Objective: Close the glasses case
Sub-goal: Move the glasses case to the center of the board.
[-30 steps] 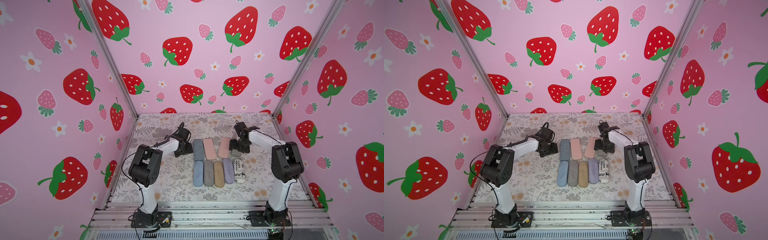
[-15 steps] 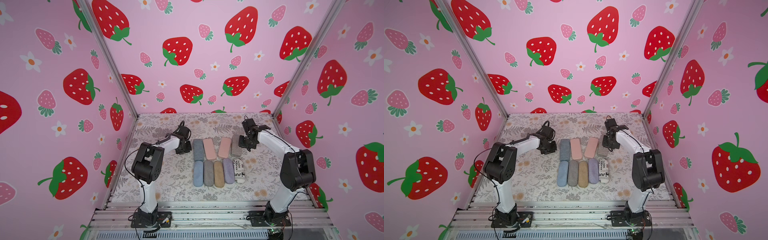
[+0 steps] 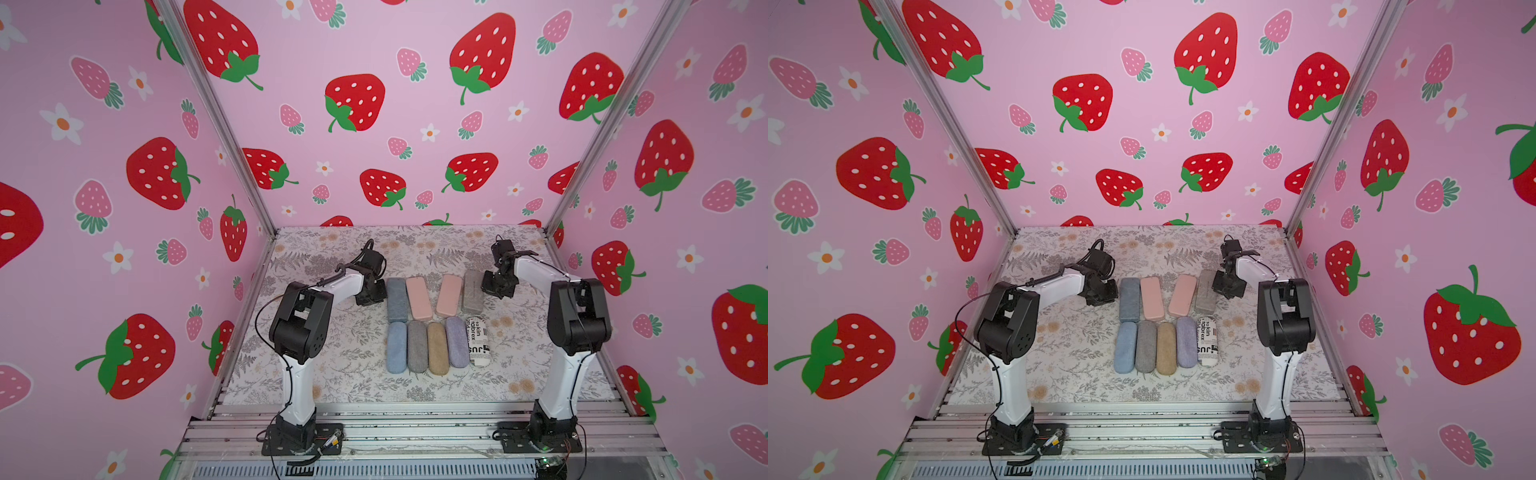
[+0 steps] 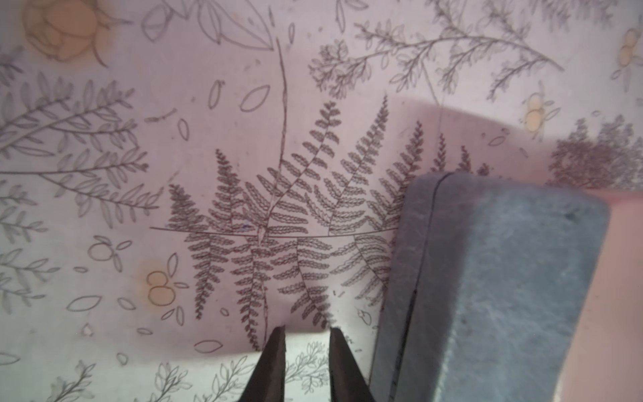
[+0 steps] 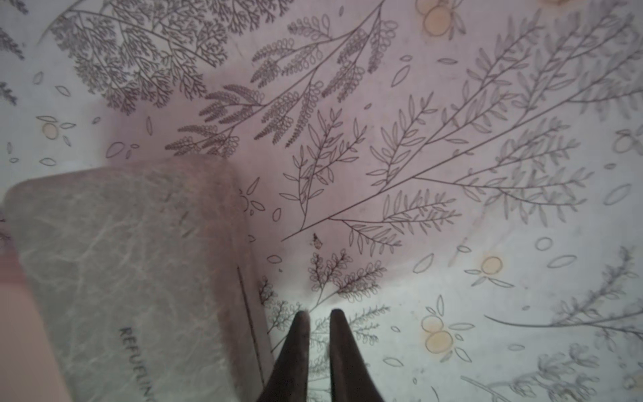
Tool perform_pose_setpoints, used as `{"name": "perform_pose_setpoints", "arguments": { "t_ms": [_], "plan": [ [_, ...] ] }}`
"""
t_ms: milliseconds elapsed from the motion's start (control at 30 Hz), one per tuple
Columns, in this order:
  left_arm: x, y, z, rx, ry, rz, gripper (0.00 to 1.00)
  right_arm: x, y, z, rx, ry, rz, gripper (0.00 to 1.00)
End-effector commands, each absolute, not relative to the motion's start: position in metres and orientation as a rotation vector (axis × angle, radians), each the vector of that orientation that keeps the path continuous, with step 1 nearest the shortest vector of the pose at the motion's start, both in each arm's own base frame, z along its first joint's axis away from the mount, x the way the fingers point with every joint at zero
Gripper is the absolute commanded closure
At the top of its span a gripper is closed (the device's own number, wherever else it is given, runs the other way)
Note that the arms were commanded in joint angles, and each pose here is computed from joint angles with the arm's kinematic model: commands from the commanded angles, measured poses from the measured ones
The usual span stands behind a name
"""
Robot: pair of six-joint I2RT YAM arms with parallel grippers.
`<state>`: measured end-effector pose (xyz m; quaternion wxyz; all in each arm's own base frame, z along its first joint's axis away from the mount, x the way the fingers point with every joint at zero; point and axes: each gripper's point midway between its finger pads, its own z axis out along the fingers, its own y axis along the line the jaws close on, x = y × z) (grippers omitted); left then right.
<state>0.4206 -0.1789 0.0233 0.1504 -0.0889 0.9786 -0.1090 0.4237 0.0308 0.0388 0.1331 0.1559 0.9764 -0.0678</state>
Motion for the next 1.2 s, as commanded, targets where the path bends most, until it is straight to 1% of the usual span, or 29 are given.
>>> {"name": "perform_pose_setpoints", "arguments": {
  "t_ms": [0, 233, 433, 667, 1167],
  "plan": [
    [0.414, -0.183, 0.011, -0.244, 2.866, -0.295, 0.77, 0.438, 0.047, 0.04, 0.411, 2.812, -0.079, 0.85],
    [0.418, -0.194, 0.003, -0.235, 2.878, -0.312, 0.78, 0.438, 0.068, 0.032, 0.331, 2.833, 0.067, 0.9],
    [0.421, -0.208, 0.005, -0.211, 2.874, -0.337, 0.78, 0.43, 0.088, 0.028, 0.24, 2.863, 0.096, 0.96],
    [0.421, -0.219, 0.008, -0.186, 2.869, -0.35, 0.78, 0.421, 0.111, 0.025, 0.155, 2.878, 0.094, 0.98],
    [0.431, -0.232, 0.014, -0.154, 2.858, -0.358, 0.78, 0.412, 0.139, 0.026, 0.044, 2.883, 0.097, 0.97]
  ]
}}
